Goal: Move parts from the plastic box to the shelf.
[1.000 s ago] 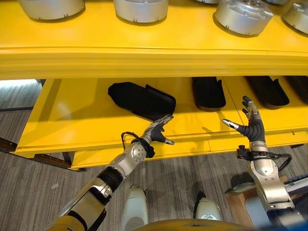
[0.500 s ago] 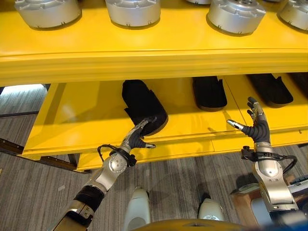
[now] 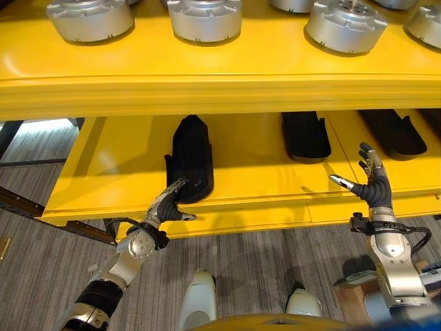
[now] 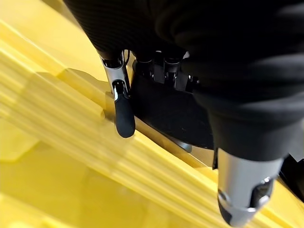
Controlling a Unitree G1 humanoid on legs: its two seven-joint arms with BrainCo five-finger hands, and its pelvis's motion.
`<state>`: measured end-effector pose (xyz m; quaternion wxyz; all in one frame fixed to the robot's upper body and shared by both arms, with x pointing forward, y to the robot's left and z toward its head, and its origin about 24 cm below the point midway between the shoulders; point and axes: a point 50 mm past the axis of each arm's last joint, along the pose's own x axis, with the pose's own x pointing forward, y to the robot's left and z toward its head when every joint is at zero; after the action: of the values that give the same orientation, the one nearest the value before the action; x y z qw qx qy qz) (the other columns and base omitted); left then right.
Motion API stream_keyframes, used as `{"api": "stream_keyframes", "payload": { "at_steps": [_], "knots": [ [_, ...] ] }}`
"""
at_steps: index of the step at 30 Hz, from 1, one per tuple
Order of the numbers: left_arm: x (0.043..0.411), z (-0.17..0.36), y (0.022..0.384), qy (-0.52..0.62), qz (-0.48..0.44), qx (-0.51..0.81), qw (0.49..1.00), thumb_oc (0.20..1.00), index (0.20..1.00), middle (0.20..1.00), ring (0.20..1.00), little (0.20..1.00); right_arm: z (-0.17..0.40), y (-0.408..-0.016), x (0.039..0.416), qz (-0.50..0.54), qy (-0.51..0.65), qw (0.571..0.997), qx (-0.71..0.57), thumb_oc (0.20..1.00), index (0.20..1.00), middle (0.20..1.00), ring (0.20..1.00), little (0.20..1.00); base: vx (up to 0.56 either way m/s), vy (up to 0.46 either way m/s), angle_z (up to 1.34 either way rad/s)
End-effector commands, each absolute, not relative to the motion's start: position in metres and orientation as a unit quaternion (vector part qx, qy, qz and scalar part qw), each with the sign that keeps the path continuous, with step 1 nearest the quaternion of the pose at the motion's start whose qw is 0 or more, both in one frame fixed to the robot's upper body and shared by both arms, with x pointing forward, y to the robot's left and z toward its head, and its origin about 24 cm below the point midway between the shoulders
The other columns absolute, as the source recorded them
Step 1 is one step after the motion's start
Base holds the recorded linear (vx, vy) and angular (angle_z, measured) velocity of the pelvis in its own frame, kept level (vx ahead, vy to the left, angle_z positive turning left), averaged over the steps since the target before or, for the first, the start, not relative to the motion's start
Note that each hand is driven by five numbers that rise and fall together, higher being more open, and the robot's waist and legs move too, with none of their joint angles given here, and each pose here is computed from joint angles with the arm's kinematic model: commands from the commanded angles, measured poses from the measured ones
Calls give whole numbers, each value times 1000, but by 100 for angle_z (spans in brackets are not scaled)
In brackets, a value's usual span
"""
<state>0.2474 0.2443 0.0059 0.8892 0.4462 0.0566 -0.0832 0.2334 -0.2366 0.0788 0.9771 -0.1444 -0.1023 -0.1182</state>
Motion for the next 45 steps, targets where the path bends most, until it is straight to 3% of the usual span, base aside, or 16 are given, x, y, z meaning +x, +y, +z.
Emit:
{"api": "stream_keyframes", "payload": {
  "at_steps": [1, 11, 16, 17, 30, 45],
  "knots": [
    [230, 5, 275, 94, -63, 492, 863, 1000, 1000, 1000, 1000, 1000, 100, -249, 225, -153, -159, 965, -143, 1000, 1000, 1000, 1000, 1000, 0, 0, 0],
    [246, 97, 270, -92, -60, 594, 797, 1000, 1000, 1000, 1000, 1000, 102, -255, 222, -165, -161, 961, -154, 1000, 1000, 1000, 1000, 1000, 0, 0, 0],
    [245, 146, 262, -182, -65, 651, 734, 1000, 1000, 1000, 1000, 1000, 103, -258, 221, -168, -160, 960, -158, 1000, 1000, 1000, 1000, 1000, 0, 0, 0],
    [242, 171, 249, -240, -72, 669, 700, 1000, 1000, 1000, 1000, 1000, 103, -259, 220, -171, -160, 958, -163, 1000, 1000, 1000, 1000, 1000, 0, 0, 0],
    [232, 208, 211, -361, -74, 619, 694, 1000, 1000, 1000, 1000, 1000, 107, -254, 220, -172, -172, 958, -155, 1000, 1000, 1000, 1000, 1000, 0, 0, 0],
    [202, 181, 246, -263, -65, 654, 707, 1000, 1000, 1000, 1000, 1000, 104, -262, 212, -191, -164, 955, -159, 1000, 1000, 1000, 1000, 1000, 0, 0, 0]
  ]
}}
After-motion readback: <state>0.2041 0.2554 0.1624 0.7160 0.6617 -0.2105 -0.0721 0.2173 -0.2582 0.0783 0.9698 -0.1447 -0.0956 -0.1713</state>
